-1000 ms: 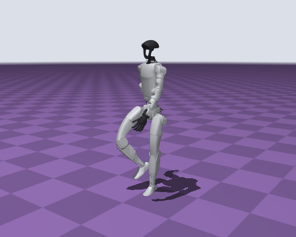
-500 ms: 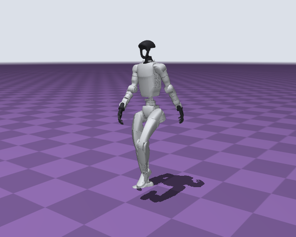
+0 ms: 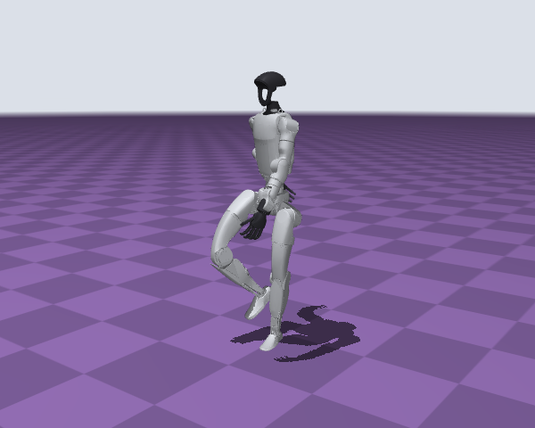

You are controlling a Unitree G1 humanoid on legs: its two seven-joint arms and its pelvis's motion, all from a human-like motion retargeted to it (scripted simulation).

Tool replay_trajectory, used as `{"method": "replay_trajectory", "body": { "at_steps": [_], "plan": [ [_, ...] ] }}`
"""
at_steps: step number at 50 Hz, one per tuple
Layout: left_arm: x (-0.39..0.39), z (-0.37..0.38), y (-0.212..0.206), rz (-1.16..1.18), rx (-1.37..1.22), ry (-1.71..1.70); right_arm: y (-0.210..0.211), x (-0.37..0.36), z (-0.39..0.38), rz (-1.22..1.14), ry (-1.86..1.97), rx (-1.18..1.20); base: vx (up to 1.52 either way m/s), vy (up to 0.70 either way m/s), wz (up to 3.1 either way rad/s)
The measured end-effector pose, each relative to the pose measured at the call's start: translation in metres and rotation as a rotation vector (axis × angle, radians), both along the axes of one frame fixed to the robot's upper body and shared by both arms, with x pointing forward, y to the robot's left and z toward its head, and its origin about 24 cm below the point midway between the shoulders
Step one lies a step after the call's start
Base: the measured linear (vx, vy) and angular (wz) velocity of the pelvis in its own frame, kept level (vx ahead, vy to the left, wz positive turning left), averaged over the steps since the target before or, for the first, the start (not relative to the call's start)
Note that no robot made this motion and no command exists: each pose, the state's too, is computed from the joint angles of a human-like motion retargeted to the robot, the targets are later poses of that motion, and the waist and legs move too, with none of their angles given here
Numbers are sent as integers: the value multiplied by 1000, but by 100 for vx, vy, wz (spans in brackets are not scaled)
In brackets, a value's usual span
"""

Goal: In place motions

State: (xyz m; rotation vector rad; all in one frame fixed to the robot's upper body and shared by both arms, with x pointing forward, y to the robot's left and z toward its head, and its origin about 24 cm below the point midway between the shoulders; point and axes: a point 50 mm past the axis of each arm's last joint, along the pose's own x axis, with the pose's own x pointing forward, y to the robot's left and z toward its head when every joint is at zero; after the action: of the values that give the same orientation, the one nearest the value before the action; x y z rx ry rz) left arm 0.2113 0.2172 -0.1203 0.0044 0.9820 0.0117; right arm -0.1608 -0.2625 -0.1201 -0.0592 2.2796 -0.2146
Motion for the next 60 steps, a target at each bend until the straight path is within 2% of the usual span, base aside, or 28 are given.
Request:
{"method": "replay_trajectory", "body": {
  "at_steps": [5, 10, 13, 16, 18, 21, 26, 30, 36, 40, 43, 46, 50, 56, 60],
  "plan": [
    [-5, -3, -5, -48, 21, -13, 11, 1, -5, 34, -7, 31, 8, -4, -7],
    [-98, -45, -25, 36, -59, 264, 17, 45, -23, 172, -92, 114, 17, 0, 8],
    [-175, -59, -27, 154, -96, 484, 30, 100, -40, 314, -214, 190, 3, -5, -19],
    [-223, -58, -26, 353, -98, 638, 56, 211, -51, 479, -516, 302, -57, -12, 46],
    [-248, -54, -18, 565, -110, 692, 80, 293, -40, 635, -766, 388, -40, -45, -149],
    [-291, -46, -22, 652, -217, 834, 110, 381, -1, 828, -1073, 458, -10, -60, 10],
    [-363, -23, -17, 596, -160, 1018, 141, 431, 41, 842, -1421, 460, 13, -11, 41],
    [-375, -18, -20, 621, -171, 1051, 159, 449, 65, 827, -1584, 510, -8, 12, -1],
    [-351, -29, -23, 668, -175, 988, 149, 398, 18, 828, -1382, 521, 17, 34, -42],
    [-315, -41, -24, 619, -137, 883, 116, 302, -37, 768, -1012, 506, 23, 22, -96],
    [-274, -50, -22, 522, -90, 792, 72, 206, -57, 681, -628, 451, 27, 13, 45],
    [-181, -54, -15, 382, -131, 593, 33, 141, -48, 539, -299, 311, -34, 14, 5],
    [-39, -19, 0, 174, -149, 218, 0, 86, -25, 254, -91, 115, -56, 21, 15],
    [19, 14, 11, 48, -25, -53, -3, 2, 2, 53, 62, 17, 11, 2, -17],
    [28, 20, 7, -9, 16, -112, 8, -6, 1, -47, 32, -19, 1, -7, -24]
  ]
}}
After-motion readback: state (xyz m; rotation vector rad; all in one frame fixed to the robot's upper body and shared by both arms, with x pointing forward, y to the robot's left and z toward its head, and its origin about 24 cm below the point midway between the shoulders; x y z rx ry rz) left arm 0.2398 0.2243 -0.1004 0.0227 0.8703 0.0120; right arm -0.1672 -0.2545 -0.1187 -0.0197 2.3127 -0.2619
